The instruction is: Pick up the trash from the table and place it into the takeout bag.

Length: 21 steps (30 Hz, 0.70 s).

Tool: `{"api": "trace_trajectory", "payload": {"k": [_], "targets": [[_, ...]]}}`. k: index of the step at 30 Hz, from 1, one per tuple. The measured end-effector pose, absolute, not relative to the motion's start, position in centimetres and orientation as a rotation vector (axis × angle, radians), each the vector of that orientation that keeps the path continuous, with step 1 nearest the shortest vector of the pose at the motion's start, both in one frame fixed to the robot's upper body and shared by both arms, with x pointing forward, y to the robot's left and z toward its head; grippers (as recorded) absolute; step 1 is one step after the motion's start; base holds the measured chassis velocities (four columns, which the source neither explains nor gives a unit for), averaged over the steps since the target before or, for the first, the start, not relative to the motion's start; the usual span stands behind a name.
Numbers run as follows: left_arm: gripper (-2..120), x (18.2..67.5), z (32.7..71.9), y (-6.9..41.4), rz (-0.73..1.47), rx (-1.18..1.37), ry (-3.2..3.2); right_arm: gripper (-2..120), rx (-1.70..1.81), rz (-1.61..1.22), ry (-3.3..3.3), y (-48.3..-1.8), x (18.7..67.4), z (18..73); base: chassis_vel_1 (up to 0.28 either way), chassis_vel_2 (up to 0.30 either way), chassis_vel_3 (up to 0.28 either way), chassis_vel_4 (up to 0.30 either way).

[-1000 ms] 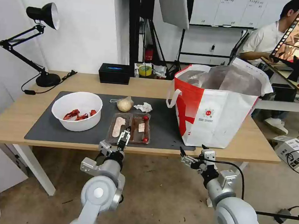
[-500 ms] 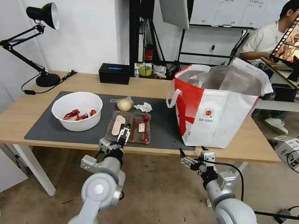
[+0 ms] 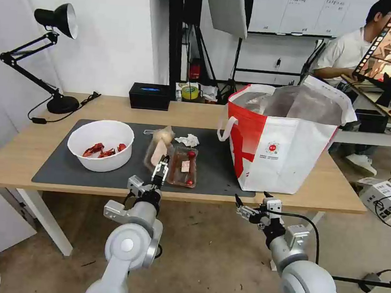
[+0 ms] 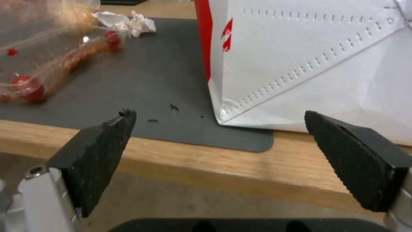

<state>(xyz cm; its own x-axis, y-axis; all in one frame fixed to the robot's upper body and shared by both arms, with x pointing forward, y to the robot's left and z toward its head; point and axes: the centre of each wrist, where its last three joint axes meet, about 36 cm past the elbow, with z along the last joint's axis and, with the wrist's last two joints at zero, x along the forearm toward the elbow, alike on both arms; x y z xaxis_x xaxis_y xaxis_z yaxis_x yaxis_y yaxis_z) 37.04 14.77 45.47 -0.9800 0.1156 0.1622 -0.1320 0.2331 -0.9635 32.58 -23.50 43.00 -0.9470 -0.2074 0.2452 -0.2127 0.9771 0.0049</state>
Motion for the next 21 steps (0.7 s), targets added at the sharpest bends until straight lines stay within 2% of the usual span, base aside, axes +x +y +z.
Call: {"api": "trace_trajectory", "payload": {"k": [11, 21], "targets": [[100, 37.4, 46.4, 15.5, 1.838, -0.045, -2.339, 100, 0.314, 0.036, -2.875, -23.5, 32.3, 43.0, 0.000, 0.000, 0.000, 0.000], [100, 38.3, 47.1, 14.5, 1.771, -0.275, -2.394, 100, 0.319, 0.041, -2.879, -23.6, 31.9, 43.4, 0.000, 0.000, 0.000, 0.000]]}}
